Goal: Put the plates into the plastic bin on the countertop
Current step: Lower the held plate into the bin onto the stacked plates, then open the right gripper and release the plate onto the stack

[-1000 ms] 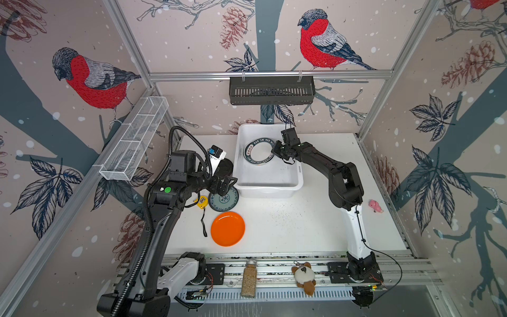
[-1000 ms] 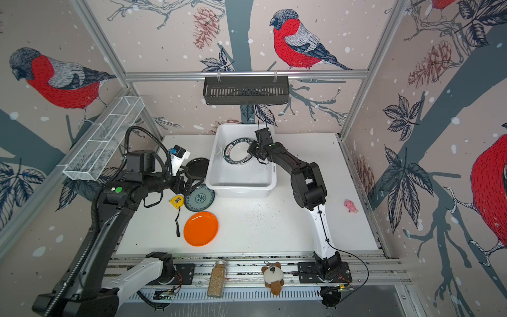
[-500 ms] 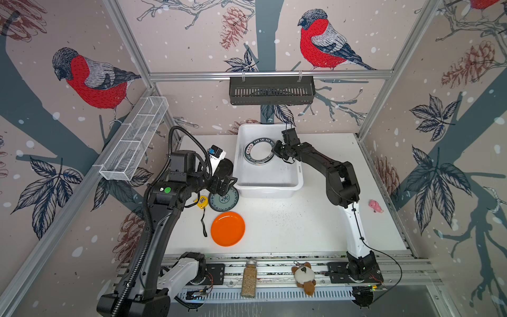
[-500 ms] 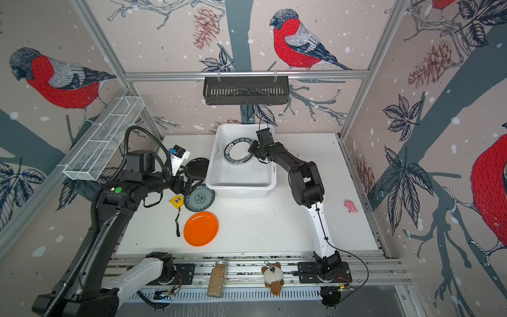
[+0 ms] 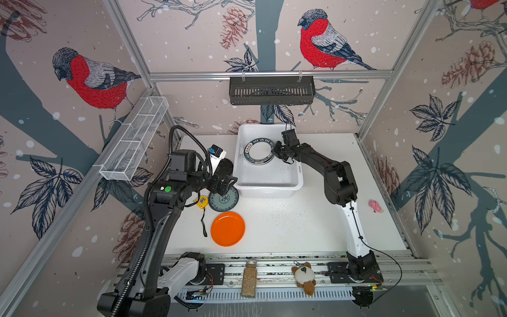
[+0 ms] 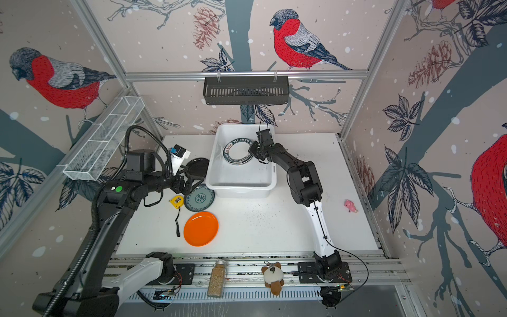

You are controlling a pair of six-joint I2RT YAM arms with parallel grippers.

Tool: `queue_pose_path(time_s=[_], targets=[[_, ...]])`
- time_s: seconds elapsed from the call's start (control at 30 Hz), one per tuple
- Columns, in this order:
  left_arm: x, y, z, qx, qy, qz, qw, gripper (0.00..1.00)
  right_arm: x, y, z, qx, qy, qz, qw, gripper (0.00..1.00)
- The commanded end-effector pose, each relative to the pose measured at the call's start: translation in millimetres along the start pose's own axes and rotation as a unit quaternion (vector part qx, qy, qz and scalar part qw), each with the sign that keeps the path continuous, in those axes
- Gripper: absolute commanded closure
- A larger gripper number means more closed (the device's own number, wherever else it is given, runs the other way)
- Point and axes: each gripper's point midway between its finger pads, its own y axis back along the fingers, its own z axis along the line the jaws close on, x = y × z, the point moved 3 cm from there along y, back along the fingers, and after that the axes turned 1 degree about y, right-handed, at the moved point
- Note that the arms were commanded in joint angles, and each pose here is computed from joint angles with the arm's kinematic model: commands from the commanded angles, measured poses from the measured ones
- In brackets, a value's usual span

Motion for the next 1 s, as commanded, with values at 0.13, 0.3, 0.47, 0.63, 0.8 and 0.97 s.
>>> queue_pose_path(time_s=[0.13,0.3,0.47,0.63,0.8,0.97], targets=[[-3.5,0.8,-2.5,0.007,-0.008,-0.007,1.0,0.03,4.5,-0.9,-1.4,0.002,0.002,0.007,1.0,0.84],[-3.9,1.2,-2.6,0.007,-0.008,-0.008,1.0,0.03,5.3,0.6,-0.7,0.004,0.004,0.009,1.0,0.82],[-4.6,1.9,-3.5,0.009,-0.008,-0.01,1.0,0.03,9.1,0.1,-2.3,0.01,0.006,0.014,1.0,0.78],[-5.4,3.9,-4.8,0.01,-0.009,-0.012,1.0,0.03,12.5,-0.5,-2.6,0.015,0.008,0.018,1.0,0.77],[-5.6,4.2,-5.4,0.011,-0.009,-0.012,1.0,0.03,14.2,0.9,-1.7,0.021,0.01,0.017,1.0,0.73],[-6.5,5.6,-6.0,0.011,-0.011,-0.014,1.0,0.03,14.2,3.6,1.2,0.023,0.014,0.013,1.0,0.73]])
